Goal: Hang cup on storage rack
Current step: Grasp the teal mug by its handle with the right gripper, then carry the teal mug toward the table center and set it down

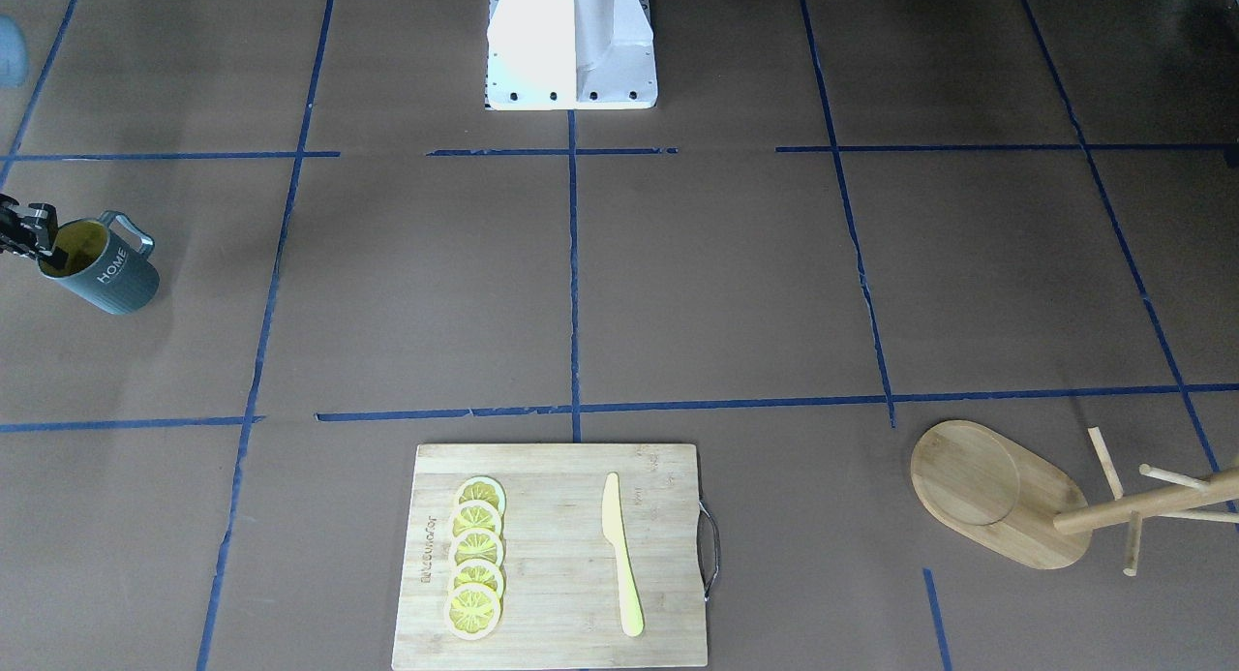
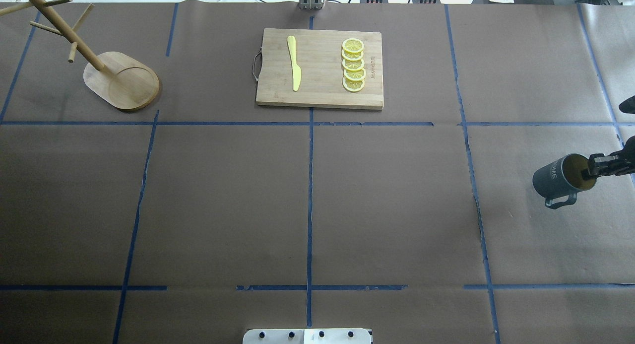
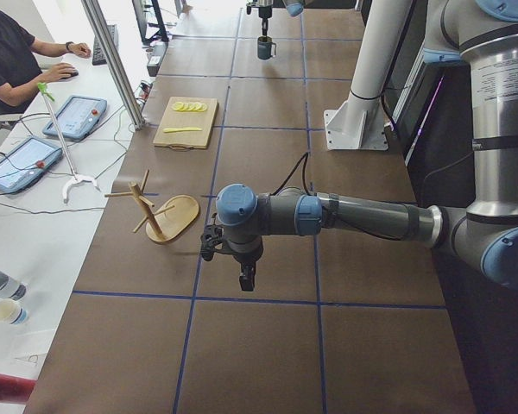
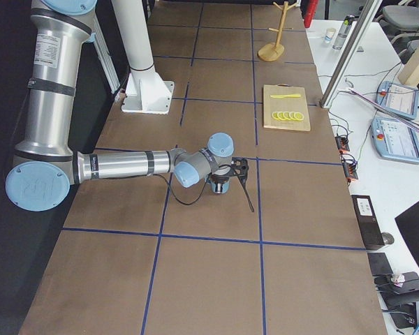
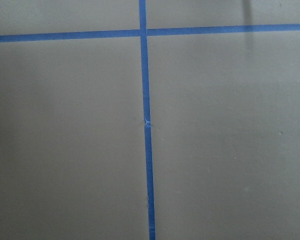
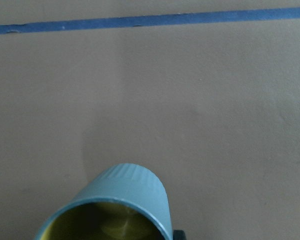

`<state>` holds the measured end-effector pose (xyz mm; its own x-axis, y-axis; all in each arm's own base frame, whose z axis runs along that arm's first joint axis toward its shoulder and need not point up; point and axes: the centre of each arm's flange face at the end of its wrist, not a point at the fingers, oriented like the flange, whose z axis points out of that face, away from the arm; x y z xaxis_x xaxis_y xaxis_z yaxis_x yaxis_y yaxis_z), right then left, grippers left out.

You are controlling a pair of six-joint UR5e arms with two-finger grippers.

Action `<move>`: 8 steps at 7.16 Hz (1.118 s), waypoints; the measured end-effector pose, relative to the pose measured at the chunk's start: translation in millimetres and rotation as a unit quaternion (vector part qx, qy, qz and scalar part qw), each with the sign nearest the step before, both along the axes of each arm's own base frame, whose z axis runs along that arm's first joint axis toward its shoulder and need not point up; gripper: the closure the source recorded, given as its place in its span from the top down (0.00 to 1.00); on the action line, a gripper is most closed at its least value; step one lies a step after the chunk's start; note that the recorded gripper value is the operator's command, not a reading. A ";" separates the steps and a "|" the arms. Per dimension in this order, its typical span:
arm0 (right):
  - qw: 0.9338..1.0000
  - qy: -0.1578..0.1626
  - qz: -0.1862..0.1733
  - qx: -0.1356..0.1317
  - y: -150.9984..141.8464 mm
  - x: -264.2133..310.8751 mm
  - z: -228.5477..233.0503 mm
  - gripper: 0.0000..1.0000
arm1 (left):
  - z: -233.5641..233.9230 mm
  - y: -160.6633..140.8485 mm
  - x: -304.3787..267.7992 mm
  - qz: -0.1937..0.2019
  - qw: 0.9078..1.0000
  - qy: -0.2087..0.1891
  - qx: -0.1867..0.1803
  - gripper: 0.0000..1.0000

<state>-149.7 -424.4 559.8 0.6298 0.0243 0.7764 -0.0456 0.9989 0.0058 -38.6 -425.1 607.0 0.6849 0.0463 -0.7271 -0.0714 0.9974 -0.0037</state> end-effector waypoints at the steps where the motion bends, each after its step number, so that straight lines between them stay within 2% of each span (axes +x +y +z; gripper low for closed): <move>1: 1.000 -0.013 0.016 -0.012 -4.8 -16.1 -41.0 0.00 | -1.4 0.2 0.0 0.000 1.000 0.001 0.001 1.00; 4: 0.996 -0.050 0.039 -0.066 -13.2 -125.9 -175.8 0.00 | -2.2 0.3 0.5 0.000 1.000 0.001 0.002 1.00; 6: 0.994 -0.038 0.049 -0.089 -7.6 -224.3 -277.4 0.00 | -1.5 0.7 0.5 0.000 1.000 0.001 0.000 1.00; 8: 0.992 -0.022 0.062 -0.108 0.8 -292.8 -336.4 0.00 | -1.8 0.6 0.6 -0.001 1.000 0.002 -0.001 1.00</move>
